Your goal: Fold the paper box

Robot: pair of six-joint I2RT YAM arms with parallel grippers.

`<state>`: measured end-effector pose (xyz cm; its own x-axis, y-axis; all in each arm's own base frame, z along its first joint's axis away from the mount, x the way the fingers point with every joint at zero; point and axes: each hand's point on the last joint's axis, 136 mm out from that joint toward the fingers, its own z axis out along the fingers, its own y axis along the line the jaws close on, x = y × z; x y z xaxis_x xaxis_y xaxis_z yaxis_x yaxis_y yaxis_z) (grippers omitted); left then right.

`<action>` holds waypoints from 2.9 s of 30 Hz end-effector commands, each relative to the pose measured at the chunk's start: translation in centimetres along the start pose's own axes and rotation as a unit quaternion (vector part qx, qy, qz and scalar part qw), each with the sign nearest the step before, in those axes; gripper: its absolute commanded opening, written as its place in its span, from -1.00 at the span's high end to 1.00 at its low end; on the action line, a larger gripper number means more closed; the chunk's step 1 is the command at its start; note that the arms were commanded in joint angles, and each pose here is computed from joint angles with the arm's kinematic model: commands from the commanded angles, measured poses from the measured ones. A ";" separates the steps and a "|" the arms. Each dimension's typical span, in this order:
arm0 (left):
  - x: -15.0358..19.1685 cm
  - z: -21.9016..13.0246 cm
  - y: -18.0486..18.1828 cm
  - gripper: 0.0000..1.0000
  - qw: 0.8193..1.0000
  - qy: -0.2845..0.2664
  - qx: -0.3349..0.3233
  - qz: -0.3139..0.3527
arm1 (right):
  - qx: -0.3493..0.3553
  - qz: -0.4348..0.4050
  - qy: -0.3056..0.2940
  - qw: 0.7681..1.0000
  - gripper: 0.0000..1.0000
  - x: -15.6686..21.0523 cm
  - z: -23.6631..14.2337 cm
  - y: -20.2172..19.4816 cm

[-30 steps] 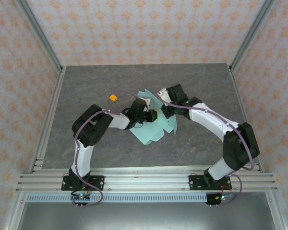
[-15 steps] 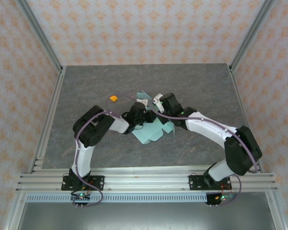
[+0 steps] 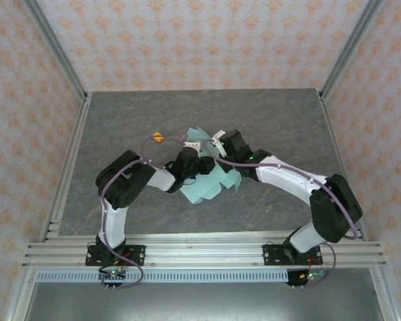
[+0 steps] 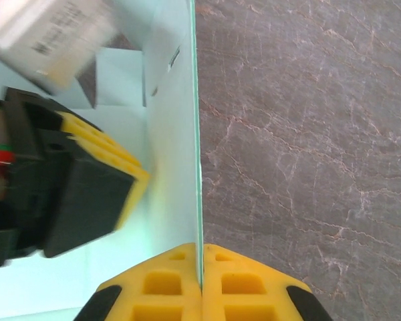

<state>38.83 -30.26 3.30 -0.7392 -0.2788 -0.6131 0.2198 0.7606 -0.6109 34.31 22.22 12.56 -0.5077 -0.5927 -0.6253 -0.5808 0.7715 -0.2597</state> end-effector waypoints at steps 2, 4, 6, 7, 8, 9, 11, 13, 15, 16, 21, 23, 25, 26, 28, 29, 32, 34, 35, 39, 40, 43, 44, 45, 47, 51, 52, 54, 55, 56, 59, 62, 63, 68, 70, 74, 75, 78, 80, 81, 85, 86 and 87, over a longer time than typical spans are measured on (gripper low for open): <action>1.8 -2.7 2.8 0.45 0.997 0.031 -0.066 0.011 | -0.039 -0.049 0.031 0.998 1.00 1.6 0.4 -0.1; 0.8 -3.8 3.3 0.40 0.997 0.023 -0.075 0.016 | -0.057 -0.072 0.016 0.996 1.00 1.2 0.0 -0.4; -0.1 -4.9 3.9 0.36 0.996 0.014 -0.082 0.015 | -0.065 -0.095 0.002 0.993 1.00 0.8 -0.4 -0.7; -0.6 -5.4 4.2 0.34 0.996 0.008 -0.086 0.011 | -0.067 -0.104 -0.003 0.992 1.00 0.5 -0.6 -0.9; -1.3 -6.0 4.7 0.33 0.996 -0.001 -0.089 0.006 | -0.068 -0.114 -0.008 0.991 1.00 0.3 -0.8 -1.2; -1.9 -6.6 5.1 0.31 0.996 -0.010 -0.093 0.000 | -0.067 -0.124 -0.011 0.990 1.00 0.1 -0.9 -1.4; -3.0 -7.7 5.6 0.29 0.995 -0.025 -0.101 -0.007 | -0.066 -0.143 -0.013 0.987 1.00 -0.3 -1.1 -1.8; -3.8 -8.6 6.1 0.27 0.993 -0.035 -0.112 -0.010 | -0.062 -0.170 -0.013 0.983 1.00 -0.4 -1.2 -2.1; -4.4 -9.3 6.5 0.26 0.992 -0.043 -0.122 -0.012 | -0.055 -0.184 -0.016 0.981 1.00 -0.8 -1.3 -2.4; -4.8 -9.6 6.4 0.26 0.991 -0.049 -0.124 -0.011 | -0.048 -0.189 -0.018 0.981 1.00 -1.0 -1.3 -2.6; -6.3 -10.7 6.2 0.21 0.989 -0.068 -0.134 0.006 | -0.019 -0.212 -0.032 0.977 1.00 -1.8 -1.9 -3.6; -7.0 -11.0 6.0 0.17 0.988 -0.073 -0.135 0.027 | -0.015 -0.221 -0.034 0.974 1.00 -2.0 -2.2 -3.8; -8.0 -11.2 5.3 0.13 0.988 -0.077 -0.123 0.052 | -0.020 -0.221 -0.039 0.974 1.00 -2.2 -2.5 -4.0; -8.4 -11.2 4.6 0.11 0.989 -0.077 -0.111 0.066 | -0.023 -0.219 -0.042 0.975 1.00 -2.3 -2.6 -4.1; -9.2 -11.0 2.6 0.06 0.990 -0.067 -0.074 0.097 | -0.035 -0.216 -0.048 0.975 1.00 -2.5 -2.9 -4.1; -9.6 -10.8 1.4 0.05 0.990 -0.060 -0.054 0.114 | -0.041 -0.216 -0.047 0.974 1.00 -2.5 -3.0 -4.1; -10.3 -10.6 -1.3 0.01 0.988 -0.039 -0.004 0.147 | -0.053 -0.216 -0.048 0.974 1.00 -2.5 -3.2 -3.9; -10.9 -10.5 -2.3 -0.03 0.987 -0.029 0.019 0.159 | -0.057 -0.216 -0.047 0.974 1.00 -2.5 -3.3 -3.8; -11.2 -10.4 -2.7 -0.05 0.986 -0.023 0.027 0.161 | -0.057 -0.215 -0.046 0.974 1.00 -2.5 -3.4 -3.8; -11.9 -9.7 -2.8 -0.07 0.986 0.004 0.045 0.160 | -0.058 -0.215 -0.047 0.974 1.00 -2.8 -3.7 -3.9; -12.1 -9.5 -2.6 -0.08 0.986 0.009 0.050 0.157 | -0.058 -0.215 -0.048 0.974 1.00 -2.9 -3.7 -3.9; -12.1 -9.2 -2.5 -0.11 0.984 0.029 0.068 0.161 | -0.060 -0.213 -0.052 0.974 1.00 -3.1 -3.9 -4.0; -11.9 -9.1 -2.5 -0.12 0.983 0.035 0.072 0.163 | -0.063 -0.213 -0.052 0.974 1.00 -3.2 -4.0 -3.9; -11.8 -9.0 -2.6 -0.12 0.982 0.043 0.079 0.167 | -0.066 -0.213 -0.053 0.973 1.00 -3.2 -4.0 -3.8; -11.5 -8.8 -2.8 -0.14 0.979 0.055 0.089 0.175 | -0.070 -0.211 -0.052 0.974 1.00 -3.2 -4.0 -3.8; -11.1 -8.4 -2.8 -0.14 0.976 0.071 0.094 0.183 | -0.076 -0.209 -0.048 0.974 1.00 -3.3 -4.1 -3.8; -11.2 -8.3 -2.5 -0.14 0.977 0.071 0.086 0.184 | -0.078 -0.209 -0.046 0.974 1.00 -3.3 -4.1 -3.7; -11.4 -8.1 -1.8 -0.14 0.977 0.073 0.074 0.186 | -0.080 -0.209 -0.044 0.974 1.00 -3.3 -4.1 -3.7; -11.5 -8.1 -1.6 -0.14 0.977 0.074 0.070 0.188 | -0.082 -0.210 -0.044 0.973 1.00 -3.3 -4.2 -3.7; -11.7 -8.1 -1.3 -0.15 0.977 0.072 0.065 0.189 | -0.083 -0.211 -0.044 0.973 1.00 -3.3 -4.3 -3.7; -12.3 -8.1 -0.8 -0.16 0.977 0.072 0.053 0.193 | -0.088 -0.212 -0.045 0.972 1.00 -3.4 -4.6 -3.5; -12.6 -8.1 -1.0 -0.17 0.974 0.079 0.055 0.206 | -0.096 -0.211 -0.048 0.972 1.00 -3.6 -4.8 -3.4; -12.6 -8.1 -1.2 -0.17 0.973 0.082 0.058 0.210 | -0.099 -0.212 -0.049 0.971 1.00 -3.6 -4.8 -3.2; -13.1 -8.3 -2.3 -0.18 0.965 0.087 0.081 0.232 | -0.109 -0.213 -0.048 0.970 1.00 -3.7 -5.0 -3.0; -13.2 -8.4 -2.8 -0.18 0.962 0.089 0.089 0.242 | -0.115 -0.212 -0.047 0.969 1.00 -3.7 -5.0 -2.9; -13.5 -8.6 -3.5 -0.18 0.956 0.094 0.104 0.257 | -0.120 -0.214 -0.044 0.969 1.00 -3.7 -4.9 -2.7; -13.4 -8.6 -3.8 -0.18 0.954 0.096 0.111 0.260 | -0.121 -0.212 -0.042 0.969 1.00 -3.6 -4.9 -2.7; -13.3 -8.8 -4.5 -0.16 0.950 0.100 0.128 0.266 | -0.121 -0.211 -0.042 0.969 1.00 -3.7 -4.7 -2.7; -13.2 -8.9 -4.5 -0.10 0.950 0.103 0.128 0.267 | -0.122 -0.210 -0.041 0.969 1.00 -3.7 -4.7 -2.7; -13.1 -9.0 -4.6 -0.06 0.949 0.104 0.130 0.268 | -0.121 -0.209 -0.041 0.970 1.00 -3.7 -4.6 -2.7; -12.8 -9.4 -5.0 0.13 0.947 0.105 0.137 0.270 | -0.120 -0.203 -0.039 0.971 1.00 -3.8 -4.4 -2.8; -12.8 -9.5 -5.0 0.16 0.947 0.107 0.137 0.270 | -0.117 -0.201 -0.038 0.972 1.00 -3.8 -4.3 -2.9; -12.7 -9.6 -5.1 0.17 0.947 0.106 0.136 0.271 | -0.118 -0.199 -0.037 0.972 1.00 -3.8 -4.2 -2.9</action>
<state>41.80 -24.27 17.66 -0.5987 0.2444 -0.7628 0.7035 0.6158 -0.3549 34.77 20.91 18.36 -0.1632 -0.8175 -0.5523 -0.8553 0.3963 -0.3338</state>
